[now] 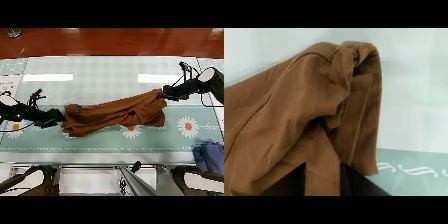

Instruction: Fold the shirts.

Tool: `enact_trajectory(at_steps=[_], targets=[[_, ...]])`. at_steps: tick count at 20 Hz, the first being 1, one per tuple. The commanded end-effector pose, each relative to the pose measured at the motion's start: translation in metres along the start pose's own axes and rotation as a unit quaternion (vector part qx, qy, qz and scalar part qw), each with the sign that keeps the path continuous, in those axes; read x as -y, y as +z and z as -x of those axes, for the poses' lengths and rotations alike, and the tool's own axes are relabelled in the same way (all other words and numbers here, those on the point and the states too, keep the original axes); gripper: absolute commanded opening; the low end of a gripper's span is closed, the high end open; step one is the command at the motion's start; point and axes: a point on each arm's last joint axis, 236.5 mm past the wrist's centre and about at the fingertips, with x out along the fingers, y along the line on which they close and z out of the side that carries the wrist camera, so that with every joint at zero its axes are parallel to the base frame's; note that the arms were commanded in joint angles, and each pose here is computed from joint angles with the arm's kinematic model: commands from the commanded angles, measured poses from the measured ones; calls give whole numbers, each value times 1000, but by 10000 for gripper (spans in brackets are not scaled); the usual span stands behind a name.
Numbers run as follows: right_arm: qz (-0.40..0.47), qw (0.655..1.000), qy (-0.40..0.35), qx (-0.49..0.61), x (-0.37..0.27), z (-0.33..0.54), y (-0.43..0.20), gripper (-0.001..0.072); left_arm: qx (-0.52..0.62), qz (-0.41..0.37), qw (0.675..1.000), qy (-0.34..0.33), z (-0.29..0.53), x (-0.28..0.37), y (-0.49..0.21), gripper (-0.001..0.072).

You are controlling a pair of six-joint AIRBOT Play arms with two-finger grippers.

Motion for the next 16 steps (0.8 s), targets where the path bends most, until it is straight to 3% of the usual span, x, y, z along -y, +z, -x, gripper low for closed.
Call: enact_trajectory(at_steps=[1, 2, 4, 5, 8, 10, 11, 12, 13, 14, 16], targets=[[1, 1000, 1, -4, 0, 0, -2, 317, -21, 9, 1000, -12, -11, -6, -19, 720], [1, 1000, 1, -5, -1, 0, -2, 317, -15, 14, 1000, -13, -12, -10, -17, 718], [1, 1000, 0, -4, 0, 0, -2, 317, 13, 28, 999, -24, -12, -8, -4, 582], [1, 1000, 1, -5, 0, 0, -2, 318, 23, 35, 999, -34, -14, -4, 2, 581], [0, 1000, 2, -11, -1, 0, -5, 318, 16, 49, 996, -65, -30, 10, 7, 450], [1, 1000, 1, -16, -1, 0, -7, 318, -3, 65, 995, -79, -41, 13, 3, 74], [1, 1000, 1, -16, -1, 0, -7, 319, -7, 71, 994, -83, -42, 13, 3, 18], [1, 1000, 1, -16, 0, 0, -7, 321, -5, 72, 994, -83, -42, 12, 4, 18], [4, 1000, -5, -19, 4, 1, -9, 388, 1, 74, 994, -84, -38, 11, 6, 17], [11, 999, -14, -29, 11, 2, -13, 528, 13, 78, 993, -84, -32, 8, 9, 18], [18, 995, -63, -71, 49, 11, -32, 558, 37, 79, 992, -91, -14, 5, 15, 17]])
